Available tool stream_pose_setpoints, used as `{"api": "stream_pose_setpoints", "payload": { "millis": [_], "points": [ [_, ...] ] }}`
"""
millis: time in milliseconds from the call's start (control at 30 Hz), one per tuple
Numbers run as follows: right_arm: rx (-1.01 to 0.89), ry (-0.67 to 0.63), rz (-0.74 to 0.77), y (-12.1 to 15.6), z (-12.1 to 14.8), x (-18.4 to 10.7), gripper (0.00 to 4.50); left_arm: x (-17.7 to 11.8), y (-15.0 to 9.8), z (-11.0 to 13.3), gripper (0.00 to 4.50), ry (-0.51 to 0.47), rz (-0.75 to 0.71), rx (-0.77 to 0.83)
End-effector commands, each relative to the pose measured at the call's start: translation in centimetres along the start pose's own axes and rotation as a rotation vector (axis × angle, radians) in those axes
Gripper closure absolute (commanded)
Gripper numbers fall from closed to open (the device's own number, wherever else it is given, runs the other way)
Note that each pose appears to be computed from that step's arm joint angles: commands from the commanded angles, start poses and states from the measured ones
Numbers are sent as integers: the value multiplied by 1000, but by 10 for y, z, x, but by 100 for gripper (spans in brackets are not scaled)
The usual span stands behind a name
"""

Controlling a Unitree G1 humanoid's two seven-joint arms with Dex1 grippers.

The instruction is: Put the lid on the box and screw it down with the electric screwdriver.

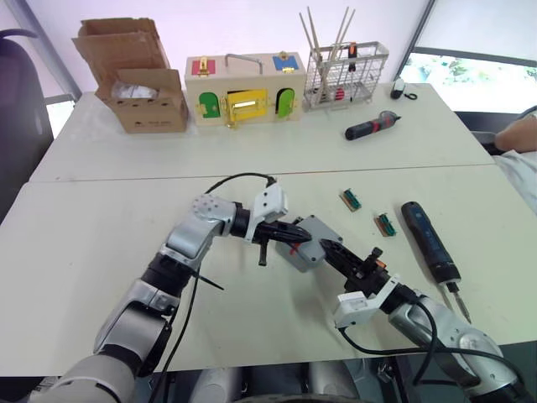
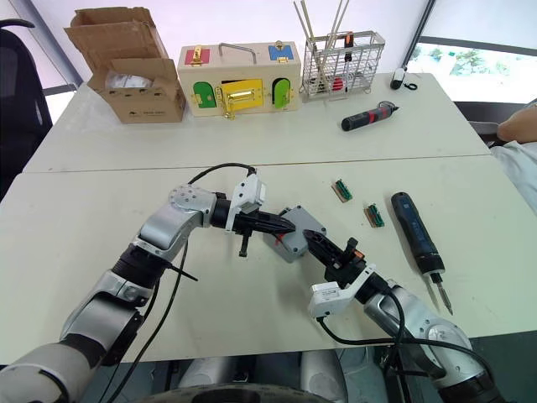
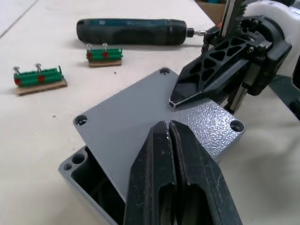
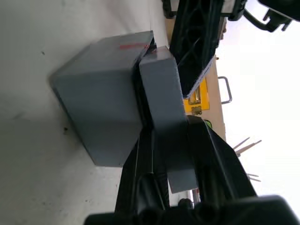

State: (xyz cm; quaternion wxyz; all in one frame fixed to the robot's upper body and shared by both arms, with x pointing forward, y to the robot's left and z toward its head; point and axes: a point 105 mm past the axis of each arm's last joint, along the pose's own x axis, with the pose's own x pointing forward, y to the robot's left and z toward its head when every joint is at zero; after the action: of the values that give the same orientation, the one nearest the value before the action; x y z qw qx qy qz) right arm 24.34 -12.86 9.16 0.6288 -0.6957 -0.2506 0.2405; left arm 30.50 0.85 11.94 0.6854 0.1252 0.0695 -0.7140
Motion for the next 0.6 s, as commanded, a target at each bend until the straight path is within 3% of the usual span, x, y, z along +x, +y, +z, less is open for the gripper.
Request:
{"api": "stream_pose_setpoints", "payload": {
  "millis": [33, 300, 600],
  "points": [
    [2, -2, -41, -7, 2, 2, 431, -1, 1, -4, 447, 6, 8, -42],
    [-43, -9, -146, -25, 1, 2, 431, -25, 18, 42, 447, -184, 42, -127],
    [-37, -56, -151, -24, 6, 10, 431, -36, 21, 45, 447, -178, 66, -142]
  ]
}}
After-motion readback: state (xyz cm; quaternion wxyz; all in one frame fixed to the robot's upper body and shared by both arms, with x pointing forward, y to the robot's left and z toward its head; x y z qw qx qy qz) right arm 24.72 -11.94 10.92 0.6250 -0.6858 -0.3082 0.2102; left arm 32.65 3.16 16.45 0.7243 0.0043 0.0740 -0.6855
